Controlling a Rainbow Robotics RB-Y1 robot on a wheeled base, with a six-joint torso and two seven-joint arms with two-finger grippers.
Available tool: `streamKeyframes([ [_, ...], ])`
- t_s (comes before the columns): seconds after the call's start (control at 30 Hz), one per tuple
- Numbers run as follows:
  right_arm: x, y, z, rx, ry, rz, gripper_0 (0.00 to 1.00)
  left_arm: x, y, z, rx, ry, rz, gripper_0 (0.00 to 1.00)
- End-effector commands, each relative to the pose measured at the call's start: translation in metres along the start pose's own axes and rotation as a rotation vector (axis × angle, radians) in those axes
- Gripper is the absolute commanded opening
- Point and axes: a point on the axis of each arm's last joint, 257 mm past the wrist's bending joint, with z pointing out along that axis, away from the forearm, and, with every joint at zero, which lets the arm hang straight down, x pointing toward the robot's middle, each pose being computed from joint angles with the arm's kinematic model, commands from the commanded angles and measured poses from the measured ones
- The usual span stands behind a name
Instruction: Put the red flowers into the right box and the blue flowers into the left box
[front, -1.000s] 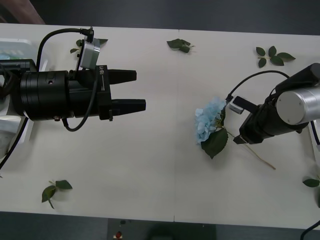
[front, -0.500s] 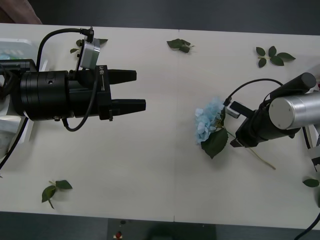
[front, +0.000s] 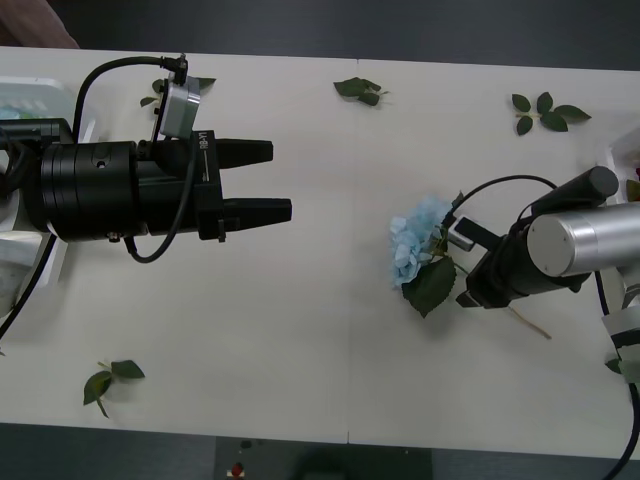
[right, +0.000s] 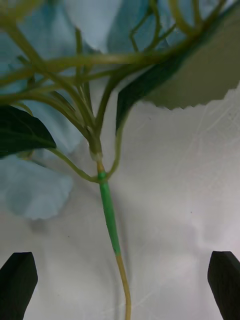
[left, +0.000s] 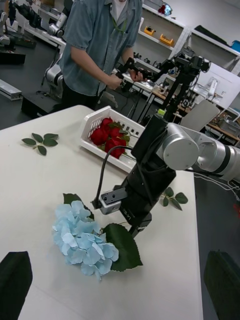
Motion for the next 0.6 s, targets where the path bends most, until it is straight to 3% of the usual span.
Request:
streamKeyframes([
  [0.03, -0.0119, 0.0029, -0.0016, 0.011, -0.022, -0.041, 1.00, -0.0023, -0.0060, -0.0074, 0.005, 0.017, 0.068, 1.00],
  [0.37, -0.0123, 0.0068, 0.0040, 0.022, -0.026, -0.040, 0.97, -0.0023, -0.0060, -0.0074, 0.005, 0.017, 0.068, 1.00],
  [0.43, -0.0125, 0.0081, 0.0056, 0.024, -0.026, -0.045, 0.56, -0.0023, -0.0060, -0.0074, 0.005, 0.017, 0.068, 1.00],
  [0.47, -0.0125, 0.0081, 0.0056, 0.024, -0.026, -0.043, 0.41, -0.0023, -0.0060, -0.0074, 0.005, 0.017, 0.068, 1.00],
  [0.5, -0.0128, 0.0084, 0.0058, 0.024, -0.026, -0.043, 0.16, -0.0023, -0.0060, -0.0074, 0.005, 0.017, 0.068, 1.00],
  [0.53, -0.0137, 0.0093, 0.0062, 0.023, -0.027, -0.045, 0.06, -0.0023, -0.0060, -0.0074, 0.005, 0.017, 0.068, 1.00],
  [0.6, -0.0134, 0.0090, 0.0062, 0.024, -0.026, -0.045, 0.00, -0.0023, -0.0060, -0.0074, 0.005, 0.017, 0.068, 1.00],
])
